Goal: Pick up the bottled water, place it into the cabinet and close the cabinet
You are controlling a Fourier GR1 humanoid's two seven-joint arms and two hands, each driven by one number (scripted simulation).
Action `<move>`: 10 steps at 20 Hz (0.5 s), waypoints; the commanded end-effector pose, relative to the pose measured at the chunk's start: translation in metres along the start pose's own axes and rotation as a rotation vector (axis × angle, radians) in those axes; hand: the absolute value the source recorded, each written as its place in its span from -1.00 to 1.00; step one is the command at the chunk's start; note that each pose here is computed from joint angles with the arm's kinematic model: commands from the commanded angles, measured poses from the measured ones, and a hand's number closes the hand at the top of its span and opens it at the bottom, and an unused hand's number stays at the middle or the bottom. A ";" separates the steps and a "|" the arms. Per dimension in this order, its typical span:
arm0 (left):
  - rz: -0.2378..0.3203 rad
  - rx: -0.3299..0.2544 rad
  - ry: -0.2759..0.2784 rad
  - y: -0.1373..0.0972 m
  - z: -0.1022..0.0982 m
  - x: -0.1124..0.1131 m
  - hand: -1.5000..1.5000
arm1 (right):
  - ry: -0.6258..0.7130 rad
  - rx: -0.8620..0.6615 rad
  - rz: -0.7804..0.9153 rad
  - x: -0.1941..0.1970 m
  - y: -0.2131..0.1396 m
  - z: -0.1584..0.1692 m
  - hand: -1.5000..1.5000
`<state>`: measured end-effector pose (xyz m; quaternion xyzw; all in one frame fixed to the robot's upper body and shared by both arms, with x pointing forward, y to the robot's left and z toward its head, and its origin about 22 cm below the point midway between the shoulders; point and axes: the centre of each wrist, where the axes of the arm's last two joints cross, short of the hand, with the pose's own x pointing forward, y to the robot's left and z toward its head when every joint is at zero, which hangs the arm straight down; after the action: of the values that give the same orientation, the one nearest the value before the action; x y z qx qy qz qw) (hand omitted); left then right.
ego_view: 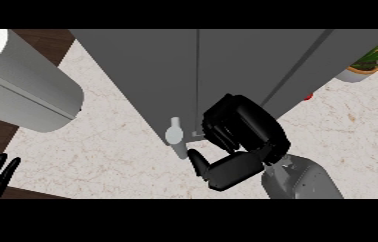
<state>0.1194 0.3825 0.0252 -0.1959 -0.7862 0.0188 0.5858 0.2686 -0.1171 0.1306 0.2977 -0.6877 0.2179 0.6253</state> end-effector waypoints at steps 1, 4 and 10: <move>0.034 -0.002 -0.029 0.007 0.004 0.004 -1.00 | 0.007 -0.144 0.010 0.005 -0.019 -0.052 1.00; 0.040 0.019 -0.036 0.011 0.006 0.002 -1.00 | 0.033 -0.161 0.030 0.011 -0.034 -0.084 1.00; 0.059 -0.018 -0.035 0.003 0.005 0.002 -1.00 | 0.020 -0.227 0.067 0.013 -0.068 -0.099 1.00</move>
<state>0.1147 0.3888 0.0262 -0.1978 -0.7827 0.0297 0.5893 0.3399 -0.0923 0.1298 0.2549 -0.6866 0.2094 0.6479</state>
